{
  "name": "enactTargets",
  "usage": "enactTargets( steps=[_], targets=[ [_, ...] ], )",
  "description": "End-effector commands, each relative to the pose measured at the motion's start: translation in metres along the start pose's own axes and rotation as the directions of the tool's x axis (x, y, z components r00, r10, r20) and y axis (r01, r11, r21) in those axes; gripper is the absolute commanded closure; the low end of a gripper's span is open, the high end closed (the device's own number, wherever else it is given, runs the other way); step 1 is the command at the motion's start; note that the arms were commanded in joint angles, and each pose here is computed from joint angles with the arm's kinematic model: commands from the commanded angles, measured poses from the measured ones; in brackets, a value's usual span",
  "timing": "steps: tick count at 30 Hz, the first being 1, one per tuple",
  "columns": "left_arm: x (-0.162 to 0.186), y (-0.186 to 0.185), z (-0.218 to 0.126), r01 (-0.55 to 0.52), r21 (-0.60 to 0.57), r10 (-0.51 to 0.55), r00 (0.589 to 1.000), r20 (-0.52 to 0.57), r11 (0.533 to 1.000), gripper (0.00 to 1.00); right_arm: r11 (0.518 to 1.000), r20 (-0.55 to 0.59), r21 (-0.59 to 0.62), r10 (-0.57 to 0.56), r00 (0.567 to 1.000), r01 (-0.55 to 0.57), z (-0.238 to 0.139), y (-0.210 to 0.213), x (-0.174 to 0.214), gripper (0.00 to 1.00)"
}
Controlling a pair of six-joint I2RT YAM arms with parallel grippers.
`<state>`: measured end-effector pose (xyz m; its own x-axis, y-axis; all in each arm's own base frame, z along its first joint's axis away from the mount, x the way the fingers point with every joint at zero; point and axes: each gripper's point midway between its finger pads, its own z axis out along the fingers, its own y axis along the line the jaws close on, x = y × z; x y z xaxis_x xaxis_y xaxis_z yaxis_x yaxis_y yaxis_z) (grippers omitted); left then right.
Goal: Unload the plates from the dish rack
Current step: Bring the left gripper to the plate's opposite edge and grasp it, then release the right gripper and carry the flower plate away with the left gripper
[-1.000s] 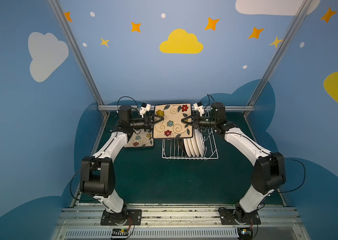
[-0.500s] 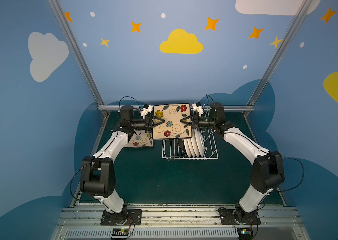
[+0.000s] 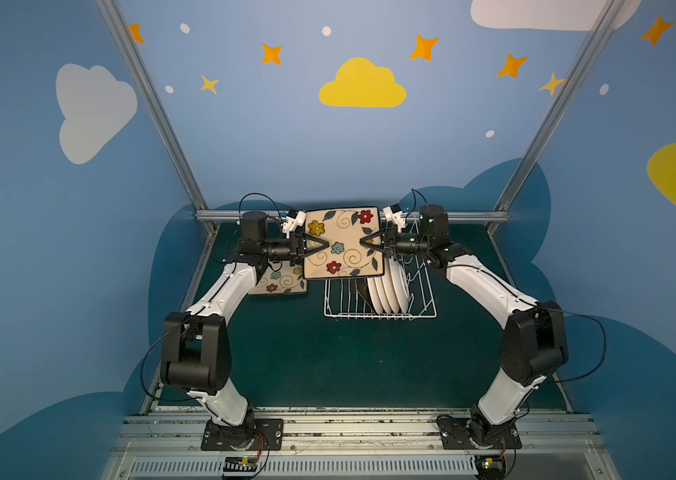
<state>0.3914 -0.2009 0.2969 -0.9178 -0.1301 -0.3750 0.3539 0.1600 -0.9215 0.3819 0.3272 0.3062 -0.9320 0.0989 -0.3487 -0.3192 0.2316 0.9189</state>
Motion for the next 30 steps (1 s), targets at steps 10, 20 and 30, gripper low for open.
enactTargets(
  steps=[10, 20, 30],
  targets=[
    [0.008, -0.015, 0.003, -0.037, 0.050, 0.040, 0.998, -0.055, 0.998, 0.77, 0.968, 0.017, -0.153, -0.198, 0.980, 0.198, -0.001, 0.060, -0.010, 1.00],
    [0.003, -0.014, 0.000, -0.035, 0.028, 0.035, 0.999, -0.027, 0.999, 0.97, 0.973, 0.019, -0.133, -0.187, 0.982, 0.188, -0.002, 0.055, -0.010, 0.86],
    [-0.010, -0.021, -0.012, -0.043, 0.020, 0.043, 0.999, 0.028, 0.999, 0.97, 0.985, 0.051, -0.061, -0.158, 0.986, 0.161, -0.009, 0.047, -0.018, 0.36]
  ],
)
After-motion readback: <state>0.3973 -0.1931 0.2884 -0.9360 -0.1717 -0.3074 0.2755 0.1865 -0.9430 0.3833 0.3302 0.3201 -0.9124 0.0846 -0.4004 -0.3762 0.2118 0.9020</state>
